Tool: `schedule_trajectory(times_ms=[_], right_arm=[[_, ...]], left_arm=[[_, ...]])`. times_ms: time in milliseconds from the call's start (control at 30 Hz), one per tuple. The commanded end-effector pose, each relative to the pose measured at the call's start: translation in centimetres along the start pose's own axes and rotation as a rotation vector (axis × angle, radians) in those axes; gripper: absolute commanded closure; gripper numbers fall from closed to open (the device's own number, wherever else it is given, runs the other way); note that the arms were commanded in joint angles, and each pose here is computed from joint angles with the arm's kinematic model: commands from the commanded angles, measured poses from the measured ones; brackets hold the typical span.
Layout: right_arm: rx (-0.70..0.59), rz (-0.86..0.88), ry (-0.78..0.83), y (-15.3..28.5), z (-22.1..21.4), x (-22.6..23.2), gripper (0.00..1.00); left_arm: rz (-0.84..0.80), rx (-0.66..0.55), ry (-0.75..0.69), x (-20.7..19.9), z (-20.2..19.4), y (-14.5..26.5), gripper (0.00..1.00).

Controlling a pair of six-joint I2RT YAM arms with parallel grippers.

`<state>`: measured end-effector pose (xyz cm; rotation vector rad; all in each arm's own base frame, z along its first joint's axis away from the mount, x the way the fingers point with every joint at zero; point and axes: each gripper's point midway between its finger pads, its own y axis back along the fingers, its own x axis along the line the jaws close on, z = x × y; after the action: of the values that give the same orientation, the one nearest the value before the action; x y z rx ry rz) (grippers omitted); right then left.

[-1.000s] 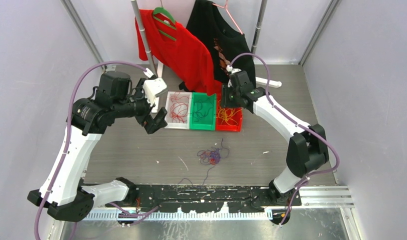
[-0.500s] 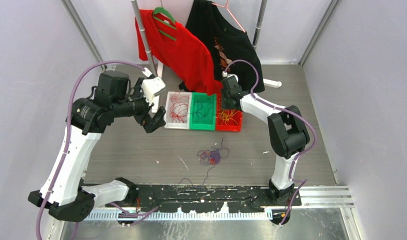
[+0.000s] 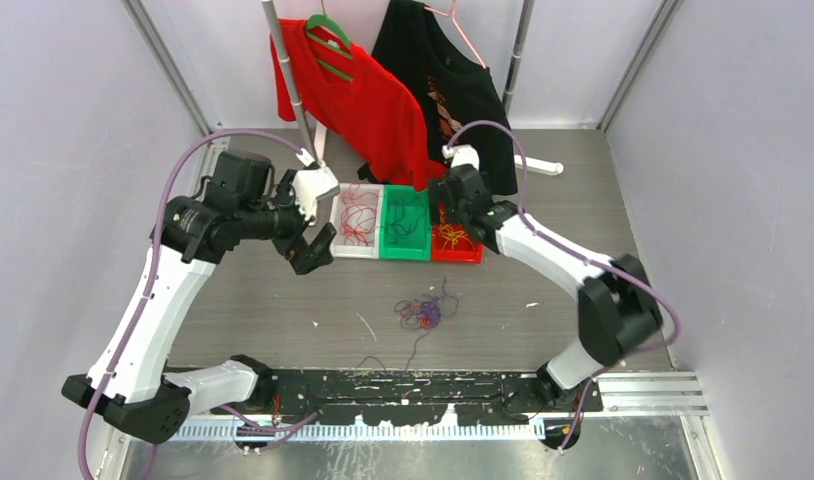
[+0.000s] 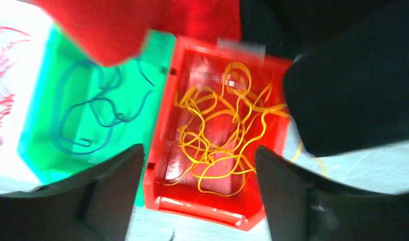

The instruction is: Untangle the cables

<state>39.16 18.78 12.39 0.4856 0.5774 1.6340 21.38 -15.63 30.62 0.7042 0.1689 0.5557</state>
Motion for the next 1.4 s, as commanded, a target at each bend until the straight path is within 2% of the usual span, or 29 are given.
schedule_trajectory(times_ms=[0,133,167,267,367,433,567,633,733,967,1000,1067,1133,1200,1267,1367], right_arm=[[-0.248,0.007,-0.009,7.0,7.5,0.5,0.01],[-0.25,0.03,-0.193,10.3,8.2,0.1,0.0],[-0.218,0.068,-0.209,10.8,7.6,0.4,0.0],[-0.104,0.234,-0.207,11.5,3.7,2.7,0.0],[0.032,0.201,-0.259,10.9,-1.4,2.5,0.0],[0.078,0.153,-0.225,10.8,-4.7,2.5,0.06],[0.091,0.223,-0.169,12.2,-8.9,5.3,0.23],[0.081,0.236,-0.107,12.9,-10.2,6.6,0.28],[0.094,0.284,-0.029,13.3,-12.0,8.7,0.31],[0.17,0.195,0.088,9.8,-15.6,9.9,0.32],[0.185,0.184,0.104,9.3,-16.0,10.0,0.35],[0.203,0.166,0.119,8.6,-16.5,10.3,0.46],[0.197,0.154,0.109,8.2,-16.1,10.7,0.67],[0.165,0.176,0.076,8.5,-14.8,11.4,0.78],[0.12,0.231,0.021,9.4,-12.9,12.5,0.83],[0.054,0.348,-0.075,11.4,-9.7,14.6,0.89]], left_arm=[[-0.014,0.008,-0.023,0.0,-0.6,-0.4,0.01],[-0.018,0.03,-0.015,0.3,-1.4,-1.0,0.01],[-0.017,0.032,-0.012,0.4,-1.5,-1.2,0.01],[-0.025,0.042,-0.004,0.4,-2.0,-1.7,0.0],[-0.057,0.065,-0.008,0.0,-3.1,-2.5,0.0],[-0.09,0.091,0.001,-0.5,-4.2,-3.1,0.01],[-0.169,0.147,0.03,-1.8,-6.3,-4.2,0.06],[-0.185,0.166,0.043,-2.0,-7.0,-4.7,0.09],[-0.197,0.184,0.056,-2.0,-7.7,-5.3,0.1],[-0.18,0.197,0.06,-1.6,-7.8,-5.5,0.11],[-0.173,0.194,0.055,-1.5,-7.7,-5.4,0.11],[-0.164,0.186,0.045,-1.4,-7.4,-5.2,0.11],[-0.162,0.181,0.042,-1.3,-7.3,-5.1,0.11],[-0.167,0.176,0.042,-1.4,-7.1,-5.0,0.12],[-0.175,0.173,0.044,-1.6,-7.0,-5.0,0.12],[-0.189,0.155,0.051,-1.8,-6.5,-5.0,0.17]])
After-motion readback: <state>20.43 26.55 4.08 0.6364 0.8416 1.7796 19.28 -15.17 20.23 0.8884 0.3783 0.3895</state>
